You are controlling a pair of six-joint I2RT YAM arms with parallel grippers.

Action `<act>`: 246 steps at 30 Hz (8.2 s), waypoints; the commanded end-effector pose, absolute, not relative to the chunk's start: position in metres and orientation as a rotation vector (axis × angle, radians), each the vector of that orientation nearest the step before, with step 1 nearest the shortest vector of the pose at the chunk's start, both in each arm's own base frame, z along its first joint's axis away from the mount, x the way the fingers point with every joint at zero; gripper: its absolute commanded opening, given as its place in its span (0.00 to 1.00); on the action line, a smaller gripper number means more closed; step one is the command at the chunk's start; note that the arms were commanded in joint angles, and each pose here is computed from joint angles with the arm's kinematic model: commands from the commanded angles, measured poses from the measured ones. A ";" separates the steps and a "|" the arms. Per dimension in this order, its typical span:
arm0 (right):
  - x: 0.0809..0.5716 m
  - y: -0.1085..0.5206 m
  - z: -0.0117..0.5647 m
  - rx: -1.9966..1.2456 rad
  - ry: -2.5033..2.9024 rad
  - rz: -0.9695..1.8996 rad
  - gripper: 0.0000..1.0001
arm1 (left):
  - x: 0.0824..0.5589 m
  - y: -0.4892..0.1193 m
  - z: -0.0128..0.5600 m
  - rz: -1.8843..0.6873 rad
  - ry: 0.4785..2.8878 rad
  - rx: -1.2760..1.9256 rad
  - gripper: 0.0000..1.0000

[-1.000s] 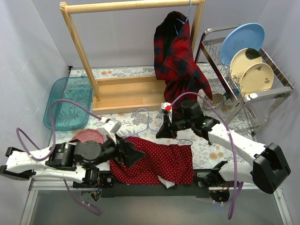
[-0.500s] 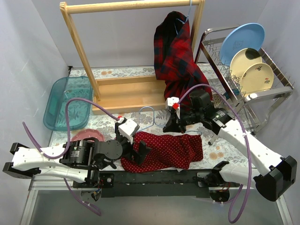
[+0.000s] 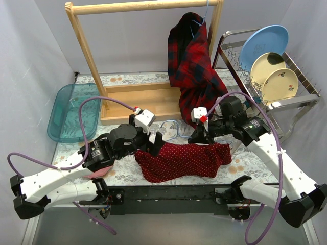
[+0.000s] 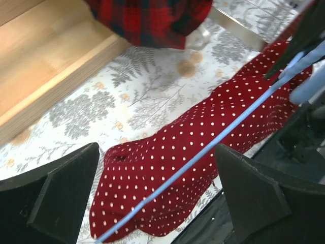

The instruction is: Place the skirt on the hanger

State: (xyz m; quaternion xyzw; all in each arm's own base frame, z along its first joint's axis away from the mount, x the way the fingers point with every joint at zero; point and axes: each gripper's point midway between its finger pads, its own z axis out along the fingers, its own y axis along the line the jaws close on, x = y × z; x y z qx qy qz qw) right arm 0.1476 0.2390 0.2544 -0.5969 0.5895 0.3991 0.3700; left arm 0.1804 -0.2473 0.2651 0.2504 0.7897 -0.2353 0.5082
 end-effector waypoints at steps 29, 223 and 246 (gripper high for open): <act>0.132 0.246 0.335 -1.589 1.170 1.107 0.01 | 0.140 -0.280 0.271 -0.919 1.746 0.912 0.22; 0.404 0.310 0.443 -0.393 1.675 0.925 0.05 | 0.201 -0.166 0.232 -0.359 1.843 0.113 0.98; 0.293 0.256 0.463 -0.907 1.412 0.668 0.87 | 0.197 -0.160 0.250 -0.422 1.803 0.073 0.98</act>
